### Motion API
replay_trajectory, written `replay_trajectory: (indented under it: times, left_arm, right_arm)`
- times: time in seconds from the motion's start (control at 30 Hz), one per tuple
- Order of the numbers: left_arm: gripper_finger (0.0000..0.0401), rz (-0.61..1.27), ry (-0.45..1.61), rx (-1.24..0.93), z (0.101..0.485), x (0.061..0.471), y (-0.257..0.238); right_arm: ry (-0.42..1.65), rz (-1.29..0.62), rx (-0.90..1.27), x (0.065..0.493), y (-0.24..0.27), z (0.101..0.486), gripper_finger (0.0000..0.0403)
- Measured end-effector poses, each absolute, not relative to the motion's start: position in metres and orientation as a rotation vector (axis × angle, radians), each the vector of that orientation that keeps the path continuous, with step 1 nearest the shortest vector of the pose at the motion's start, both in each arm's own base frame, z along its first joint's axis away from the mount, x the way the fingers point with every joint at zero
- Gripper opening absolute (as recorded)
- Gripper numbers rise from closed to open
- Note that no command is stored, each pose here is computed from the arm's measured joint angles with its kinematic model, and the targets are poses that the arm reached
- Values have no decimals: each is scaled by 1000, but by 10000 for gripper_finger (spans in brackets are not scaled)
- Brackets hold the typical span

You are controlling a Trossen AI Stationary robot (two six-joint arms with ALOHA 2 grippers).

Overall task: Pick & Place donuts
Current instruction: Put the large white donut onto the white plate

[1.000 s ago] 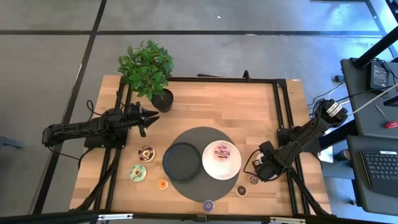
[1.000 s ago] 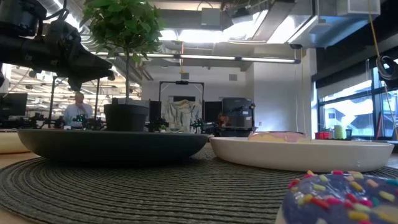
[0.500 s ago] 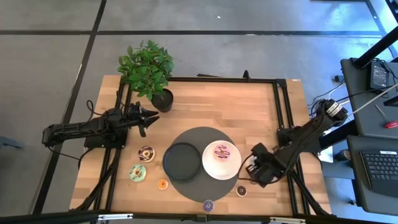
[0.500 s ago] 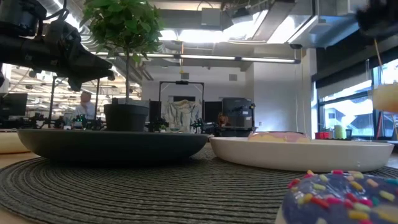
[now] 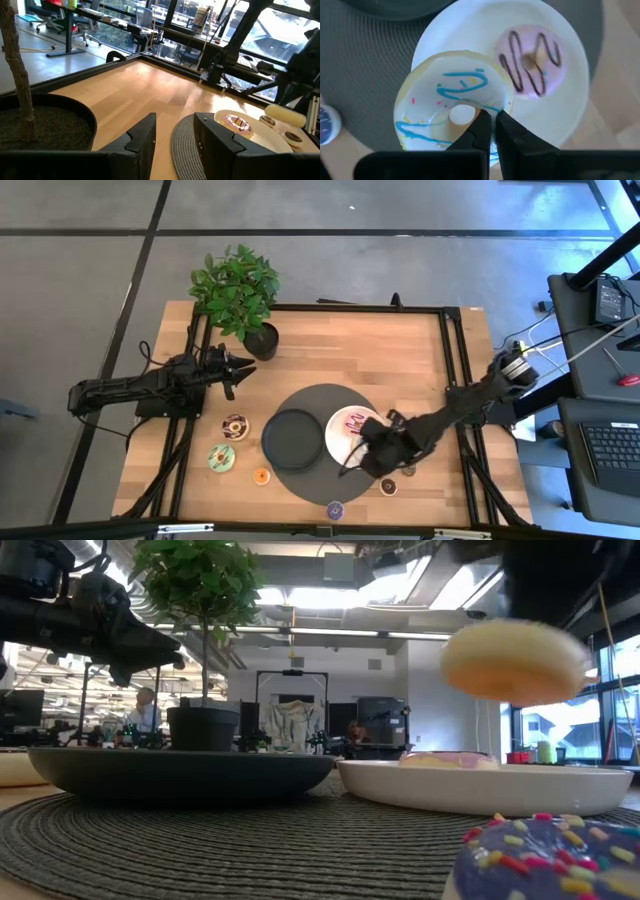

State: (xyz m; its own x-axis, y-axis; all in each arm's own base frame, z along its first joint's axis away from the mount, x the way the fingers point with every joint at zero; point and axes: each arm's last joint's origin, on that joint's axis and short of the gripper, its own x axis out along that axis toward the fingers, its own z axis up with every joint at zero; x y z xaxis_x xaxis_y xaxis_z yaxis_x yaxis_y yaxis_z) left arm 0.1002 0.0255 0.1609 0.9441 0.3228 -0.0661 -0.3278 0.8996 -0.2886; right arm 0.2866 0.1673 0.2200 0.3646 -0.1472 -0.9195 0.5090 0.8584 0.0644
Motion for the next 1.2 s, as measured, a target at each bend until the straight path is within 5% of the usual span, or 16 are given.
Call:
replay_trajectory:
  times: [0.9, 1.2]
  left_arm:
    - [127, 337, 17, -302, 161, 100, 25]
    - [127, 337, 17, -302, 161, 100, 25]
  right_arm:
    - [1274, -453, 324, 317, 170, 177, 23]
    - [1276, -451, 323, 317, 171, 177, 60]
